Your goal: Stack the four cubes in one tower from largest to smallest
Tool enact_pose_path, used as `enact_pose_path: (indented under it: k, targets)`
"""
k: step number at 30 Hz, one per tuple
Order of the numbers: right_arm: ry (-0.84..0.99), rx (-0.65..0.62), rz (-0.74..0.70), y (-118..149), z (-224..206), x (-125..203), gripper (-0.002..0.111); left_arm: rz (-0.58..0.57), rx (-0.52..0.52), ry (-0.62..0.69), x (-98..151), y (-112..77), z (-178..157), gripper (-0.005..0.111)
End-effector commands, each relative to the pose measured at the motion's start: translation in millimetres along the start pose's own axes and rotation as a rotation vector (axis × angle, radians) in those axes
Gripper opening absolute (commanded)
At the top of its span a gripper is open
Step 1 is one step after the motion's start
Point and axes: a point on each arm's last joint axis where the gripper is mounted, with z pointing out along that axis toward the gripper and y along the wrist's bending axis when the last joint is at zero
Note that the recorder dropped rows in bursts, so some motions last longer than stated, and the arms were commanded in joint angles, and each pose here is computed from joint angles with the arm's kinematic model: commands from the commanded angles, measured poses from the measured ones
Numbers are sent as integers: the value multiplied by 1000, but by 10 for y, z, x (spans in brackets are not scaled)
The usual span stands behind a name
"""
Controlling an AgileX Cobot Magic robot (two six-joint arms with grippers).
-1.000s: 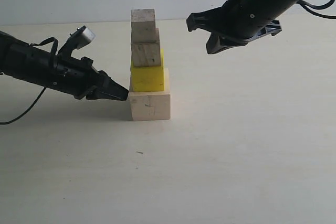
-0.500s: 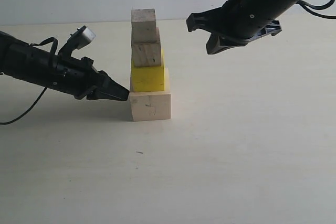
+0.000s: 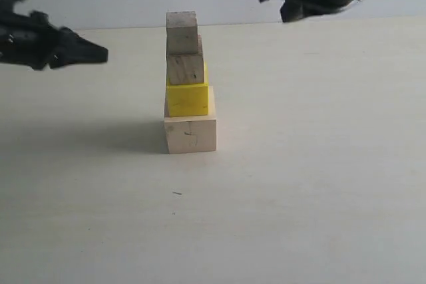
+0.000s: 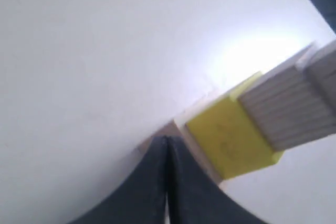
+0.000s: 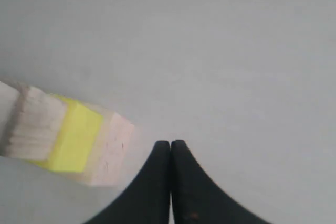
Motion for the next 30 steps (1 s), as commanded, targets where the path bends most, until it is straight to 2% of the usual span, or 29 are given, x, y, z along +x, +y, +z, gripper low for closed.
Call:
enact_pose_path:
  k: [1,2,3,4,5,7,9,11,13,16,23,30]
  targets:
    - [-414,-13,5,68,-830,-143,0,140,-78,-236,-365,-551,-762,0]
    - [-559,-18,-2,82,-1129,-86,0,189,-149,-307,-362,-771,-982,0]
    - [-627,-17,-12,86,-1277,-27,0,214,-184,-345,-331,-897,-1099,0]
    - [-735,-12,-42,90,-1548,125,0,244,-252,-420,-220,-1109,-1307,0]
    - [-777,-8,-57,89,-1664,223,0,263,-293,-467,-145,-1227,-1427,0]
    - [-888,14,-131,81,-2012,603,0,304,-464,-649,166,-1565,-1825,0]
    - [-950,35,-185,72,-2200,854,0,317,-593,-834,449,-1802,-2138,0]
    - [-986,91,-269,57,-2324,1016,0,369,-643,-942,674,-1982,-2308,0]
    - [-995,212,-416,30,-2426,1091,0,404,-639,-993,820,-2089,-2367,0]
    - [-1027,308,-498,2,-2550,1162,0,382,-642,-1008,909,-2081,-2364,0]
    - [-1104,414,-468,-72,-2846,1401,0,312,-645,-944,1034,-1893,-2199,0]
    - [-1093,390,-187,-204,-3013,1727,0,286,-625,-889,1126,-1796,-2076,0]
